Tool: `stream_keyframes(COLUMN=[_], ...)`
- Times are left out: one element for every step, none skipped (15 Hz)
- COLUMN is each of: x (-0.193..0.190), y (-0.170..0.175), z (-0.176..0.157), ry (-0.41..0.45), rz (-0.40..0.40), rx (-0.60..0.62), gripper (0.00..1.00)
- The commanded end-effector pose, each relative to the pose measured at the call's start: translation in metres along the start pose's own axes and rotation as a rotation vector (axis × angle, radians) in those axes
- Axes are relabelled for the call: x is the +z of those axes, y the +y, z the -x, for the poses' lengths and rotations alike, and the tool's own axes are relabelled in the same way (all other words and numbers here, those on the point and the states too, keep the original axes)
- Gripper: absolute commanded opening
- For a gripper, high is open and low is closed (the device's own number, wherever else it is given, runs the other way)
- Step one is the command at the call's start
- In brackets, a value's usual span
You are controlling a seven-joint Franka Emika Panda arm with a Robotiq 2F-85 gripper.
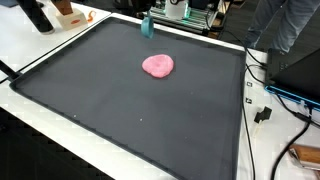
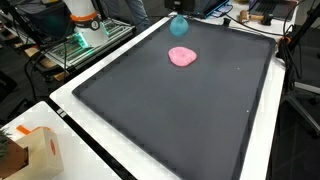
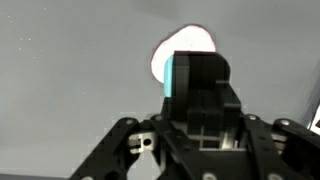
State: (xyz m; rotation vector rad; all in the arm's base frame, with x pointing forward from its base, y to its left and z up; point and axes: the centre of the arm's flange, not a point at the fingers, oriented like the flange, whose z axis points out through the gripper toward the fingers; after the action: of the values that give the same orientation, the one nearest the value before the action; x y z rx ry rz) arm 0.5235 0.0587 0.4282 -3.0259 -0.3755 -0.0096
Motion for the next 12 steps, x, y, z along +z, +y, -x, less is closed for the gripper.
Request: stream_keyframes(x=[0.019,0.025,0.032,0.039,0.046,0.054,0.062,0.069,0.075,0.081,0.087,0.092], y=[0.056,0.071,0.086,0.099,0.112,0.124,0.136,0.145,0.154,0.161,0.169,0.175], z=[-0.003,-0.001,0.002,0.004,0.007,0.010,0.012,0.015,0.018,0.020,0.022,0.023], ry=[0.018,0.026,0.035,0.046,0.057,0.065,0.072,0.077,0.082,0.089,0.089,0.087], rz=[-0.179,-0.221,-0.266,-0.302,-0.336,-0.366,-0.396,-0.428,-0.459,-0.477,-0.509,-0.536], rx=[0.011,0.019,0.028,0.034,0.042,0.049,0.062,0.067,0.071,0.076,0.079,0.080], gripper=[0.25,0.25,0.25,0.25,0.25,0.25,0.25,0.25,0.25,0.25,0.25,0.25])
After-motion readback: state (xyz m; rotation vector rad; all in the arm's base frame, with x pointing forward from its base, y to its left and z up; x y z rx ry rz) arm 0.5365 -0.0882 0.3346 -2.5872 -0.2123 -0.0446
